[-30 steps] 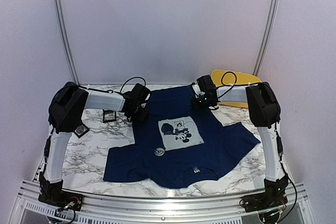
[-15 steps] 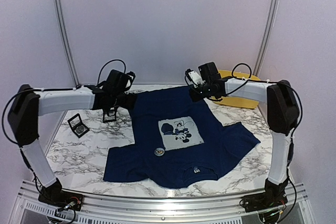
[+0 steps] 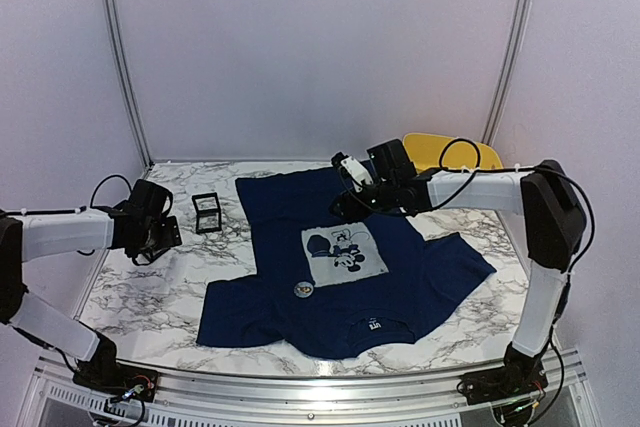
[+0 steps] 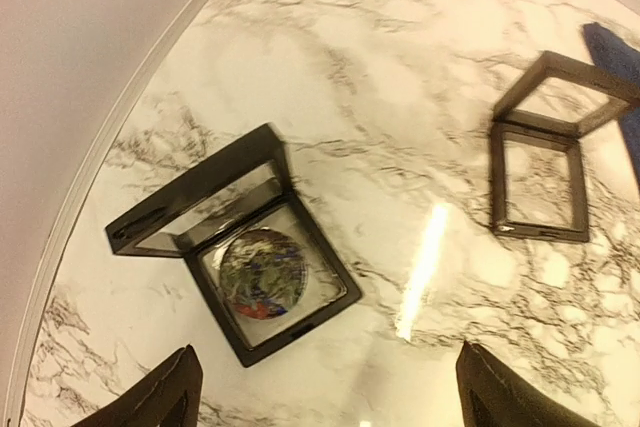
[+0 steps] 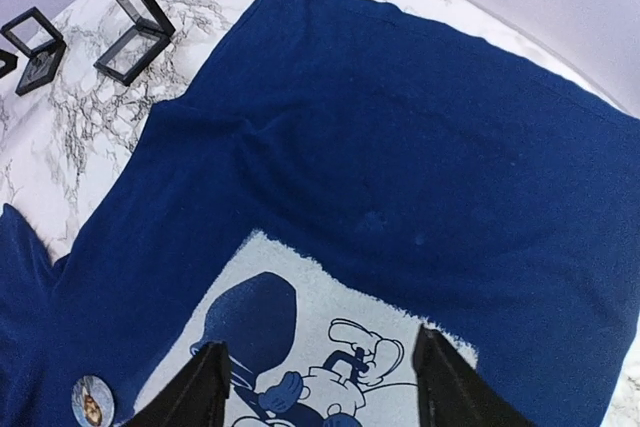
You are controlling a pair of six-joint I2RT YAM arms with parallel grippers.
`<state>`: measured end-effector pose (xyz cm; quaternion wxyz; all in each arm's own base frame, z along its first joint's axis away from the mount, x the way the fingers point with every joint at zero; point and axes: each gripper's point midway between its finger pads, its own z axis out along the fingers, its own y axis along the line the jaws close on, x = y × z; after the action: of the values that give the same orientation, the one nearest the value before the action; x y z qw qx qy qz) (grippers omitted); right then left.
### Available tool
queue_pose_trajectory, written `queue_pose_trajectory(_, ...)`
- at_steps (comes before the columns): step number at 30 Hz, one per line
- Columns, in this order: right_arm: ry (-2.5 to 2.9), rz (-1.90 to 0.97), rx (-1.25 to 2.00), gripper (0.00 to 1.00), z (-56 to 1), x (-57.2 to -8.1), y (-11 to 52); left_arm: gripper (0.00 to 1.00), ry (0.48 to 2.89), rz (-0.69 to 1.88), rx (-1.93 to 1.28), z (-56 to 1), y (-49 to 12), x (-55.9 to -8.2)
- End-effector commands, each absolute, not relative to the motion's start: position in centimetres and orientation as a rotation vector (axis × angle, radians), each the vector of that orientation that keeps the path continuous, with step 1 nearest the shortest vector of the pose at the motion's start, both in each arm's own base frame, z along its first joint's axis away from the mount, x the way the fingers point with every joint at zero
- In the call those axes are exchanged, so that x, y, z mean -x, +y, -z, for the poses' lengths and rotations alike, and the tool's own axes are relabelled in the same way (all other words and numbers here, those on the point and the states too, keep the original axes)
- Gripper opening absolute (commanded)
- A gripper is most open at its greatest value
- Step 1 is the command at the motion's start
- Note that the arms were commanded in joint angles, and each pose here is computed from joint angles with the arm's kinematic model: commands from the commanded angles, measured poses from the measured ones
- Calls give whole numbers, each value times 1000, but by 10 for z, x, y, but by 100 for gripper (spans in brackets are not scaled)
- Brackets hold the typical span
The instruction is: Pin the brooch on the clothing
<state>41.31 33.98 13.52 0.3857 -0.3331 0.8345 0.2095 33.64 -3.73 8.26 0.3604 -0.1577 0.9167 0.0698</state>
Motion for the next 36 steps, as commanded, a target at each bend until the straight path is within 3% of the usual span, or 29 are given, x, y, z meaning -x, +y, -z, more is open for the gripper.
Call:
queue_pose_trajectory(1,2010,-581,816,66,-178,-414,344,91,2396,-192,586,-63,-14,-330)
queue_pose_trajectory(12,2019,-455,892,70,-160,-412,330,78,2449,-315,657,-33,9,-358)
queue_pose_trajectory(27,2040,-408,945,70,-142,-419,331,59,2448,-245,649,-27,10,-375)
queue_pose_trajectory(29,2045,-404,945,70,-140,-419,331,59,2463,-227,654,-23,11,-374)
queue_pose_trajectory(31,2049,-402,946,70,-139,-419,330,67,2480,-217,682,-15,14,-371)
queue_pose_trajectory(36,2054,-393,957,69,-136,-419,329,65,2482,-191,692,-10,13,-370)
